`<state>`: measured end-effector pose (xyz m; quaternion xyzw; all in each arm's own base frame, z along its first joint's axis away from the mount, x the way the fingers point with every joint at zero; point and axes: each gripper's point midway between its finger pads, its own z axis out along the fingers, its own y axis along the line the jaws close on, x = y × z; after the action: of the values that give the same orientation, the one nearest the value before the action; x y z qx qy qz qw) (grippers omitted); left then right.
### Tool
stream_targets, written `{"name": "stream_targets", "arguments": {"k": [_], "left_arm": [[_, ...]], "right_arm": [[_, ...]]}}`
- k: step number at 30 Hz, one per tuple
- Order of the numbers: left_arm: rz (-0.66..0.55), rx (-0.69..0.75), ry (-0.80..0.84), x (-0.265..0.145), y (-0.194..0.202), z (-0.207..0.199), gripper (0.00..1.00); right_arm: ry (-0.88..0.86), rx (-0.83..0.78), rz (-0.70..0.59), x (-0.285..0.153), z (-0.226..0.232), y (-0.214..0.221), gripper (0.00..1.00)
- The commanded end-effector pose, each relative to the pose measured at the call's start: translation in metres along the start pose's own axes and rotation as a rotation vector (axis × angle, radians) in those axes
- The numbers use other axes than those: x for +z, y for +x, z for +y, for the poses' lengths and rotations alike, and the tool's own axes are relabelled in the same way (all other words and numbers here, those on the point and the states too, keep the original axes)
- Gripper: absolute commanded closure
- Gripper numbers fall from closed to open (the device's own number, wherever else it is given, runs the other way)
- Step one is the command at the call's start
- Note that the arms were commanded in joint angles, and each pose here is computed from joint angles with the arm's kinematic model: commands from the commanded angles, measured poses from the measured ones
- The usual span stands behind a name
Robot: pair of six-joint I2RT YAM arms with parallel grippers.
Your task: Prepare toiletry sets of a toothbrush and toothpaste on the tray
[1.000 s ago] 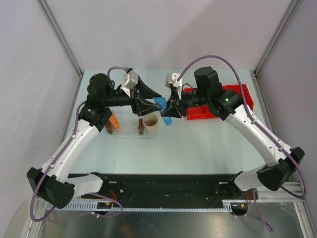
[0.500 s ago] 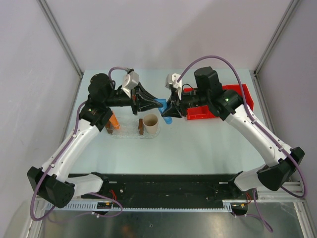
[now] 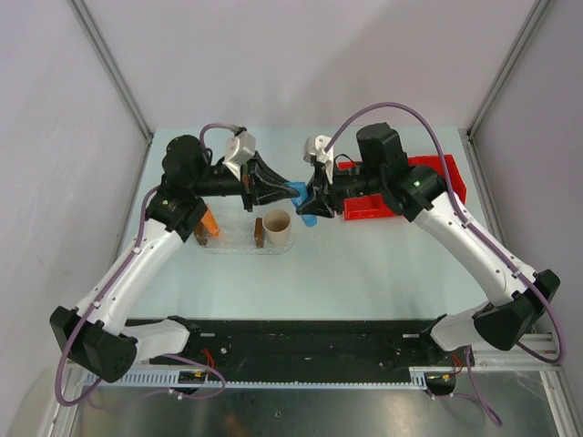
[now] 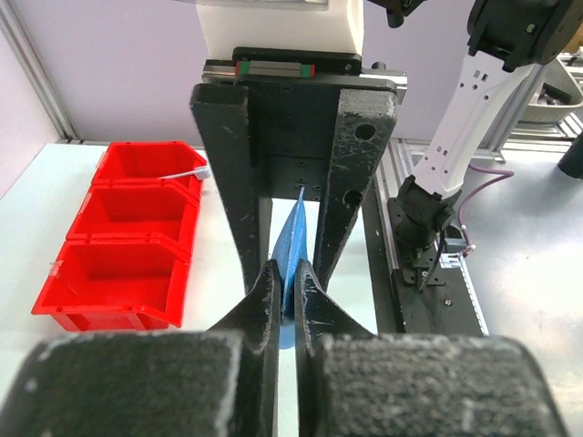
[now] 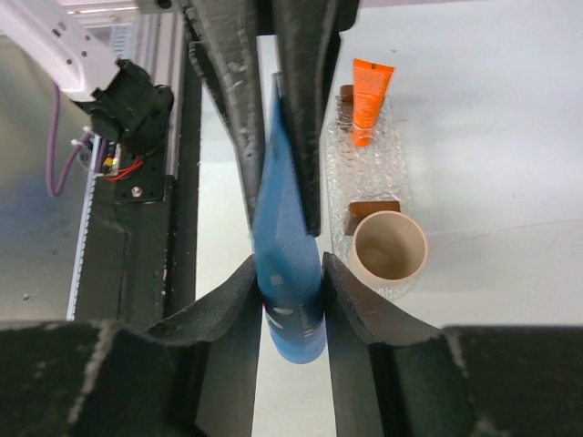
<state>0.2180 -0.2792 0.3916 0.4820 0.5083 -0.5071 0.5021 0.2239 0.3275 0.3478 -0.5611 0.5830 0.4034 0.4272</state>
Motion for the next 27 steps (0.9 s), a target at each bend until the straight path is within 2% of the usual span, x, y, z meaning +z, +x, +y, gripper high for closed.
{"name": "stream_targets", "arguments": {"k": [1,3,7,10,14,22,27], "left_arm": [[-0.023,0.109,-0.019,-0.004,-0.012,-0.003,1.00],[-0.024,0.111,-0.029,-0.006,-0.014,-0.001,1.00],[-0.021,0.107,-0.043,-0.012,-0.014,0.001,1.00],[-0.025,0.117,-0.057,-0.017,-0.016,0.001,1.00],[-0.005,0.124,-0.114,-0.029,-0.011,0.010,1.00],[0.115,0.181,-0.459,-0.082,0.014,0.052,1.00],[0.149,0.177,-0.676,-0.113,0.023,0.072,1.00]], "right_arm": [[0.078,-0.015,-0.025,-0.007,-0.008,-0.014,0.61],[0.106,-0.017,-0.017,-0.009,-0.012,-0.014,0.52],[0.150,-0.014,0.001,-0.013,-0.018,-0.011,0.44],[0.181,-0.011,0.013,-0.015,-0.023,-0.009,0.24],[0.237,0.012,0.044,-0.022,-0.035,0.000,0.12],[0.382,0.049,0.035,-0.054,-0.063,0.011,0.09],[0.403,0.071,0.035,-0.064,-0.065,0.019,0.09]]}}
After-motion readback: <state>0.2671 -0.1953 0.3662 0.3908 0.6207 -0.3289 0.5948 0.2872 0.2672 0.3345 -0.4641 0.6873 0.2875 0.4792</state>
